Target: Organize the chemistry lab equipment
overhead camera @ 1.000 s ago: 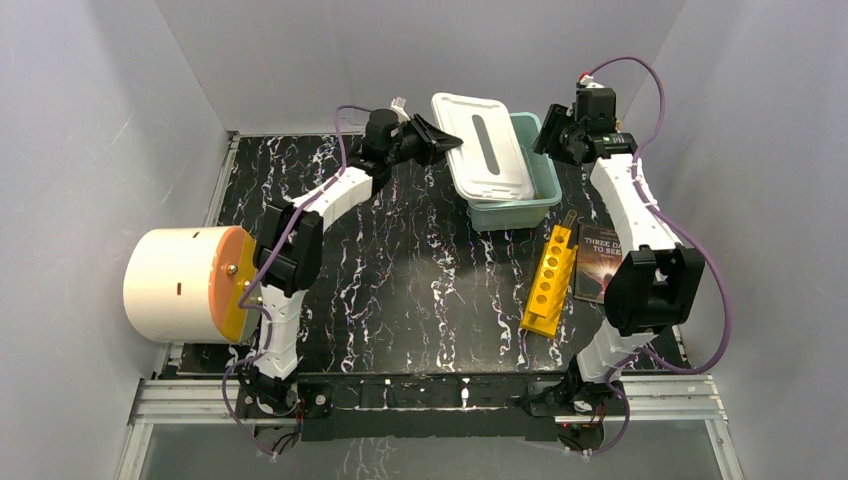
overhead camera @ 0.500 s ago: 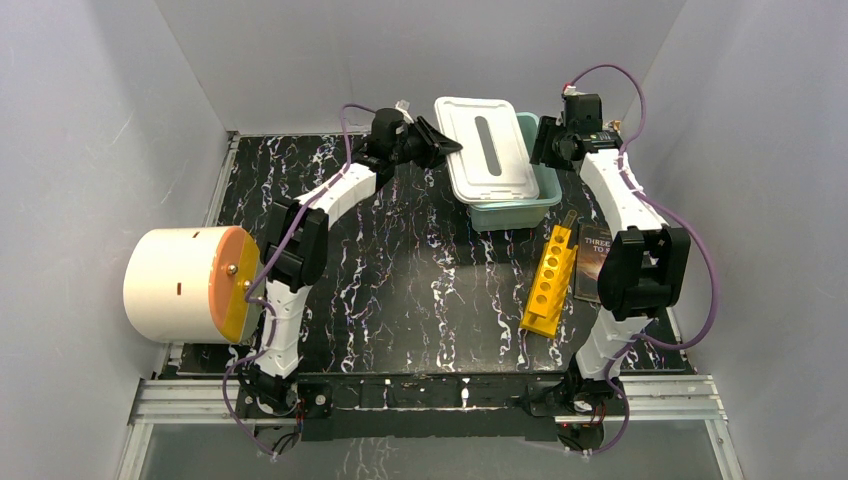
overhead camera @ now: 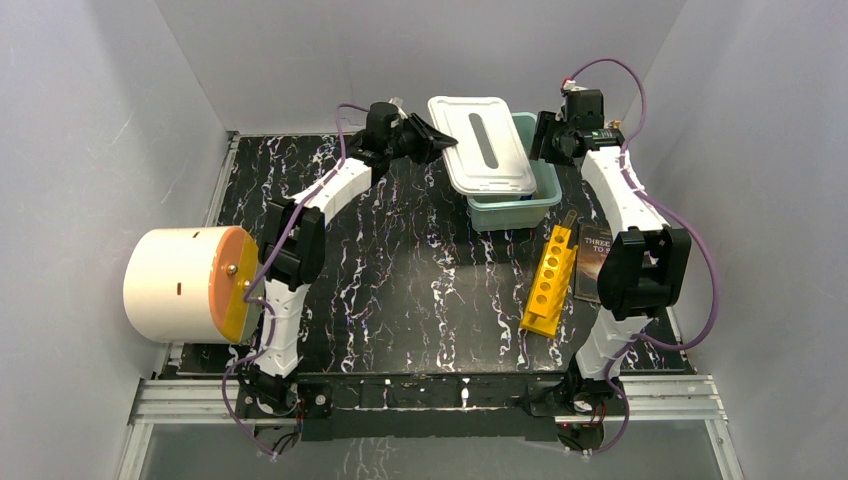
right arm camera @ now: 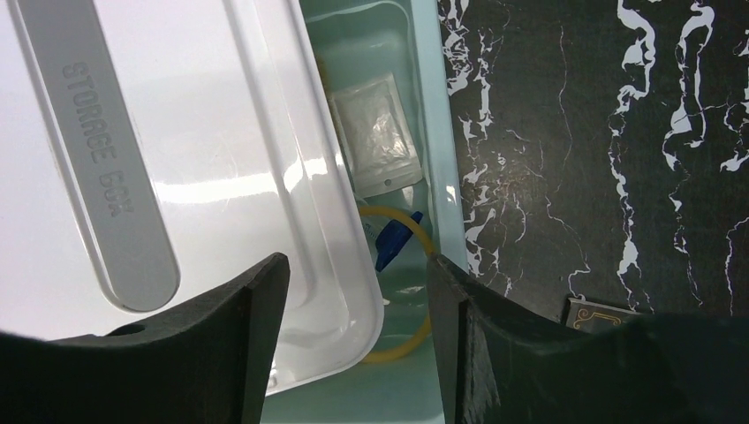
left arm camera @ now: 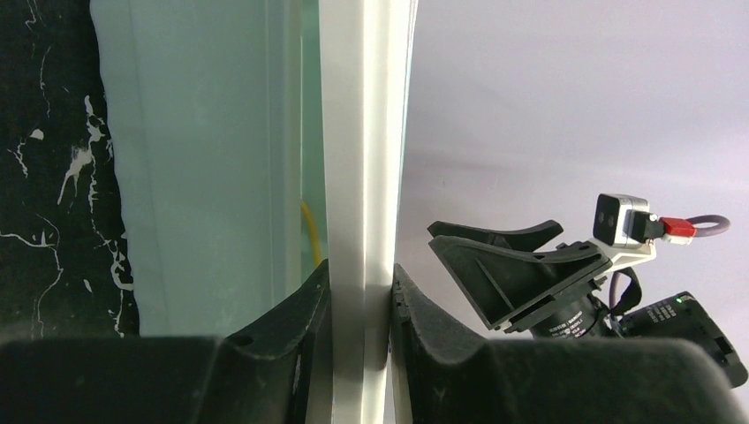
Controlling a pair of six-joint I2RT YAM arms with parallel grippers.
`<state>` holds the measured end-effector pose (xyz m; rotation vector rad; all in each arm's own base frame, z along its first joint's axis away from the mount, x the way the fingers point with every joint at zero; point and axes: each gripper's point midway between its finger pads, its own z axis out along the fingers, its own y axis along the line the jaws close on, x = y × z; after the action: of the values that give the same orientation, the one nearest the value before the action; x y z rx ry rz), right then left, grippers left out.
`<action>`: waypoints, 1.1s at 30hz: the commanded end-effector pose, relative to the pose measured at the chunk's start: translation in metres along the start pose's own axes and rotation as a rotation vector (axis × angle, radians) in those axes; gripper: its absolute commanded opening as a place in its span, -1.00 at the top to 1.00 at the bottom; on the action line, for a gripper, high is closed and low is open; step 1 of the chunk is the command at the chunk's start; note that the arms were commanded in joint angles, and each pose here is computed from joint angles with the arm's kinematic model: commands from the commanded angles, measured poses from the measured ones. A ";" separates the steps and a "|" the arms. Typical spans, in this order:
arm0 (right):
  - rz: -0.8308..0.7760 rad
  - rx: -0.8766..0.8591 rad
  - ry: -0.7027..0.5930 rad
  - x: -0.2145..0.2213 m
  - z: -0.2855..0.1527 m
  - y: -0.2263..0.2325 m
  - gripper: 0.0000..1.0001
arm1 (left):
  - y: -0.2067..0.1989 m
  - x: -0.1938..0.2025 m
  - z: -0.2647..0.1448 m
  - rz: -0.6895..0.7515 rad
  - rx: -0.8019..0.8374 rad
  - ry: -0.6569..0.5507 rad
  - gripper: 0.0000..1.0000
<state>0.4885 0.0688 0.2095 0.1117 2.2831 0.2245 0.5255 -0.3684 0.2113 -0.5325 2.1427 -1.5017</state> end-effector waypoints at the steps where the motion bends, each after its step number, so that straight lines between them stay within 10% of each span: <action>1: -0.013 -0.012 -0.055 -0.022 -0.005 0.003 -0.33 | 0.020 0.007 0.001 -0.104 -0.043 0.058 0.64; 13: -0.043 0.029 -0.023 -0.011 0.005 -0.007 -0.24 | 0.061 0.017 0.002 -0.061 -0.203 0.109 0.14; 33: -0.056 0.018 0.045 0.011 0.013 -0.009 0.00 | 0.057 0.019 0.005 -0.012 -0.185 0.143 0.39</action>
<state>0.4917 0.0657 0.1903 0.0680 2.3255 0.1866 0.5174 -0.3635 0.1596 -0.5334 2.3560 -1.3940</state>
